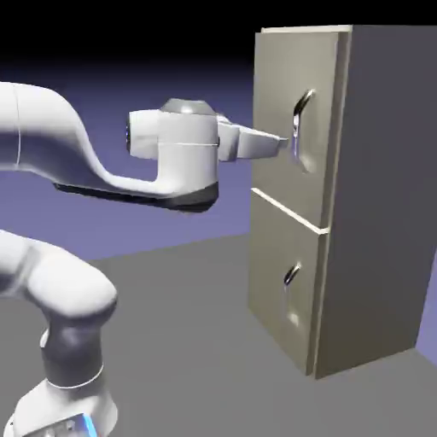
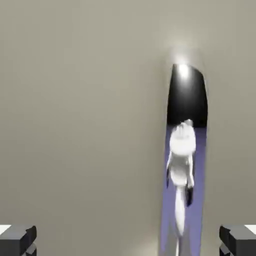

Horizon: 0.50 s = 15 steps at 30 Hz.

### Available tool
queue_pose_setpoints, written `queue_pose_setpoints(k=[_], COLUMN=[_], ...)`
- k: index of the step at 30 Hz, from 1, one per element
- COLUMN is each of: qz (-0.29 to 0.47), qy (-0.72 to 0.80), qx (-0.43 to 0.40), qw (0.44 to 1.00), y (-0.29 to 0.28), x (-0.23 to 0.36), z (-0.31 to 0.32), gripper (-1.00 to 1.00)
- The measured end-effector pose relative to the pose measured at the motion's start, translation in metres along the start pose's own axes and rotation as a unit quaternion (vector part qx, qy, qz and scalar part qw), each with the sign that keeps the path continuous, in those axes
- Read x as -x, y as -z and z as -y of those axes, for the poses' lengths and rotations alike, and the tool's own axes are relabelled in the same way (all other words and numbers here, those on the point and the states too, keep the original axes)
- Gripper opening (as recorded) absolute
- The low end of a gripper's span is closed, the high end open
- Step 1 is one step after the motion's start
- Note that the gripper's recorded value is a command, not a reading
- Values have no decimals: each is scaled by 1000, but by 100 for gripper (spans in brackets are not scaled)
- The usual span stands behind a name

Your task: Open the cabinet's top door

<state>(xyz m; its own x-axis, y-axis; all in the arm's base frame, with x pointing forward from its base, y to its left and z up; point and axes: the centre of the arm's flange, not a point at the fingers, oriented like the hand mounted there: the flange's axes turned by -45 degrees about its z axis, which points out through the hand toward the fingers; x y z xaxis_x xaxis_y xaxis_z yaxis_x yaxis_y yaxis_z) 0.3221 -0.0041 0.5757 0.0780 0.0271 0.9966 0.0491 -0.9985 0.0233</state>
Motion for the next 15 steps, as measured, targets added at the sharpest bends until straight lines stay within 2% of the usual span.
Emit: queue_pose_setpoints(k=[8, 12, 13, 15], qz=[-40, -40, -40, -40], qy=[-11, -12, -11, -11], qx=[-8, -8, -8, -8], qw=[999, 999, 999, 999], y=[2, -41, -48, -48], x=[1, -2, -3, -3], z=[-24, -24, -23, -23], gripper=[0, 0, -100, -100])
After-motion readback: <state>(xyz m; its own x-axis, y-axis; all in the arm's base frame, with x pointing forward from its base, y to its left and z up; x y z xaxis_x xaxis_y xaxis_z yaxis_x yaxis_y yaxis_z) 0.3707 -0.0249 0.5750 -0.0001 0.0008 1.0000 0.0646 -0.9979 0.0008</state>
